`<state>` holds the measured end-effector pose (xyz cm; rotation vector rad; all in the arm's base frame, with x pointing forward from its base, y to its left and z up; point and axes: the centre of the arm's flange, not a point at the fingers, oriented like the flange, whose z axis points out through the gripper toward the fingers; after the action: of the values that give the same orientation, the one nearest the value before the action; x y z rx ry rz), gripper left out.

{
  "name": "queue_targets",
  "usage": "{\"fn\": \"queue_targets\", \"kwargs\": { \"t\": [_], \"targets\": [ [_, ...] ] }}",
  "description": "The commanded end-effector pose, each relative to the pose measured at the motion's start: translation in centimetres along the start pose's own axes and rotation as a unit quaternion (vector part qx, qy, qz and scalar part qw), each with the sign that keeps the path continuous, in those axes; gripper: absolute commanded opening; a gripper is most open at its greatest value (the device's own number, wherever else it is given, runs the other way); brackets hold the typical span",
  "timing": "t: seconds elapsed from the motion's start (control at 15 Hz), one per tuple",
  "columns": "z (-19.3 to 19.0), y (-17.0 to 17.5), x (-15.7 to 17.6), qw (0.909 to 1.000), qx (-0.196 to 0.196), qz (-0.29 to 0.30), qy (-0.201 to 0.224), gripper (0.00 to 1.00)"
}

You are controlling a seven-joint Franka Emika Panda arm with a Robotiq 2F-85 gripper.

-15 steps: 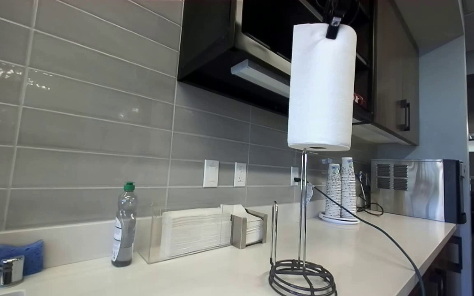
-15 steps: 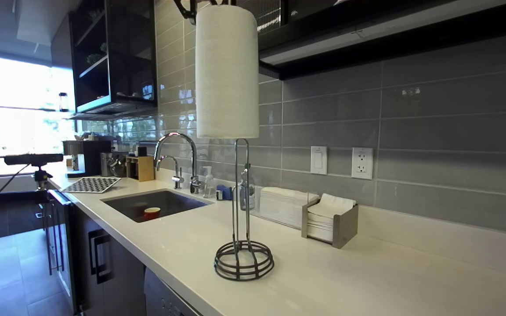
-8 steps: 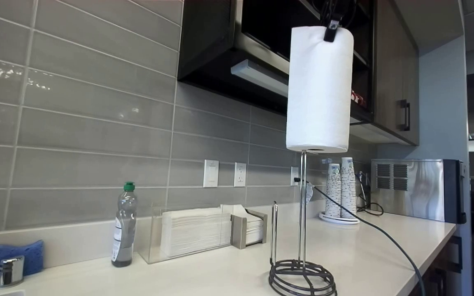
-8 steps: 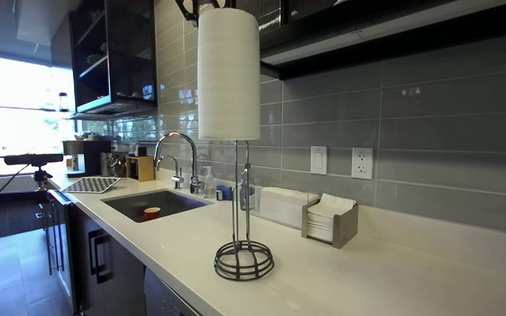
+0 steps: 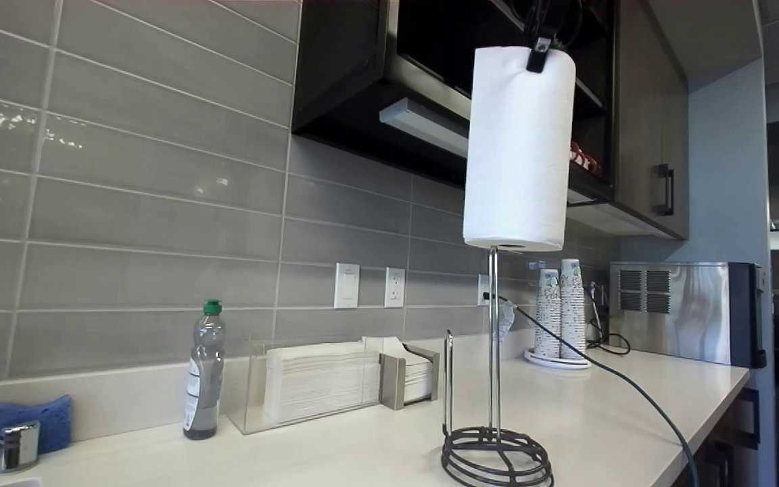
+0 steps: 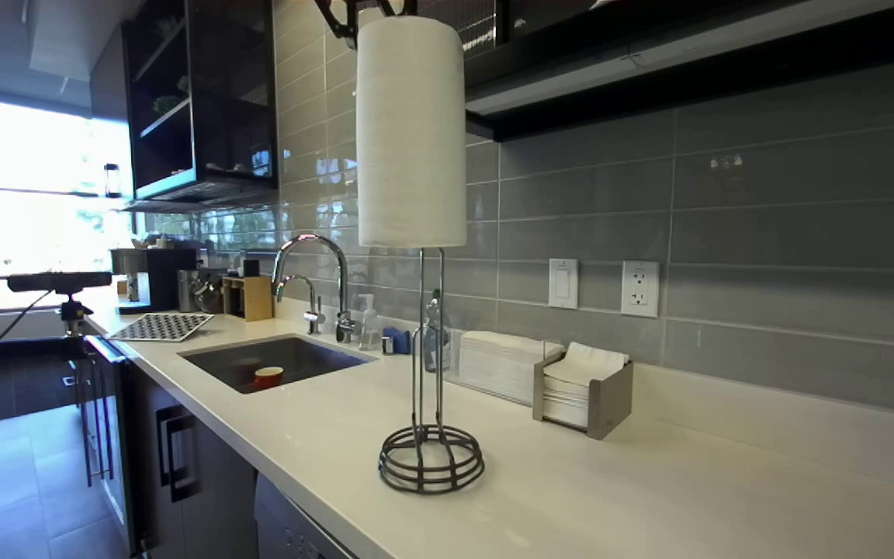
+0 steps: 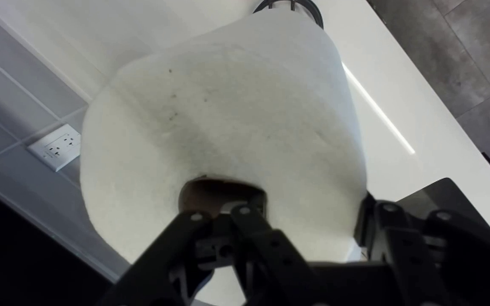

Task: Put the paper towel roll on the metal holder

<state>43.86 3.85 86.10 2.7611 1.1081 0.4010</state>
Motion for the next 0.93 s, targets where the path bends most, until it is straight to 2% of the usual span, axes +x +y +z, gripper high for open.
{"fn": "queue_targets", "kwargs": {
  "t": [0.0,0.53,0.87],
  "targets": [
    [-0.3,1.2,1.0,0.9999,-0.009,-0.008,0.008,0.21],
    [-2.1,0.7,1.5,0.9997,-0.023,-0.012,0.005,0.21],
    [-1.2,1.0,1.7,0.9997,-0.023,-0.010,0.000,0.21]
  ]
}}
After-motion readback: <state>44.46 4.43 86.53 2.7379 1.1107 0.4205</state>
